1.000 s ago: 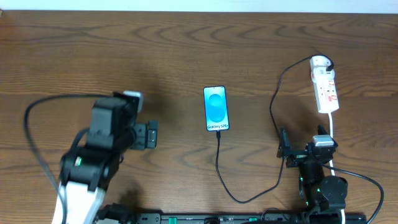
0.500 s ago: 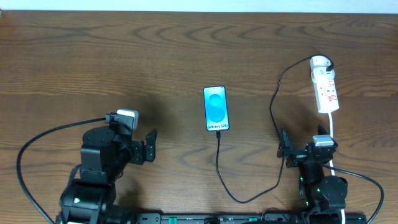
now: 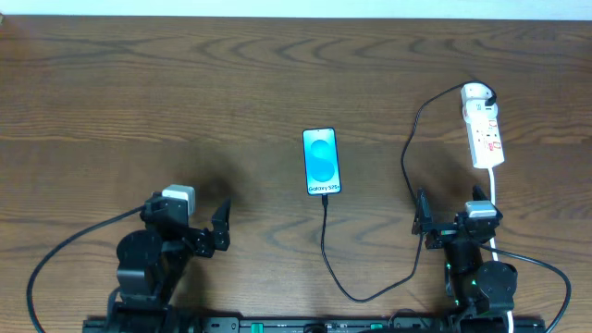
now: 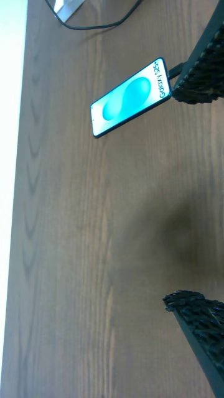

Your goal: Plug charger to phone and switch on socket

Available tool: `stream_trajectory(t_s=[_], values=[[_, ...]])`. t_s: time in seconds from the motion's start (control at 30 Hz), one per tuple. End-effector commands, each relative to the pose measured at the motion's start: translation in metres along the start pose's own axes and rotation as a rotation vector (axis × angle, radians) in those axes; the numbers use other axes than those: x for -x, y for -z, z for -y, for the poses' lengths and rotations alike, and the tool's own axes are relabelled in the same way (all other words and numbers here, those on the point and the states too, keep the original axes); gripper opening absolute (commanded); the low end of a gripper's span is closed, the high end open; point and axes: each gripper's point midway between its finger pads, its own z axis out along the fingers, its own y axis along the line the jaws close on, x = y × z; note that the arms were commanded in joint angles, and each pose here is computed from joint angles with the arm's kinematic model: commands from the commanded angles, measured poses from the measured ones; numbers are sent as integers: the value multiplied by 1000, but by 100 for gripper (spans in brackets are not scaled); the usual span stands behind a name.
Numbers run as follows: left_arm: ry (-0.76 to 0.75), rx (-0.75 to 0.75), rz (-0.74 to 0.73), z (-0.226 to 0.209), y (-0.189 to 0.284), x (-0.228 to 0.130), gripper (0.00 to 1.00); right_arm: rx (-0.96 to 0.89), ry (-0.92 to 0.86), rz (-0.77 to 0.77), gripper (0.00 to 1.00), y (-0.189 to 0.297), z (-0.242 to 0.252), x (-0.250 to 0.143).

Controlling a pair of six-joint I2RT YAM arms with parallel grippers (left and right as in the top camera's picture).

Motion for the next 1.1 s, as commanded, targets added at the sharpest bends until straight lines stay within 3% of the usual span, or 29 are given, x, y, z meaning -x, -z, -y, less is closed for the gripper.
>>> stream_trajectory(t_s=[0.0, 1.07], values=[[5, -16, 41, 1, -1, -4, 98, -11, 11, 0, 99, 0, 2, -1], [-10, -1, 382, -11, -4, 16, 98, -11, 11, 0, 99, 0, 2, -1]])
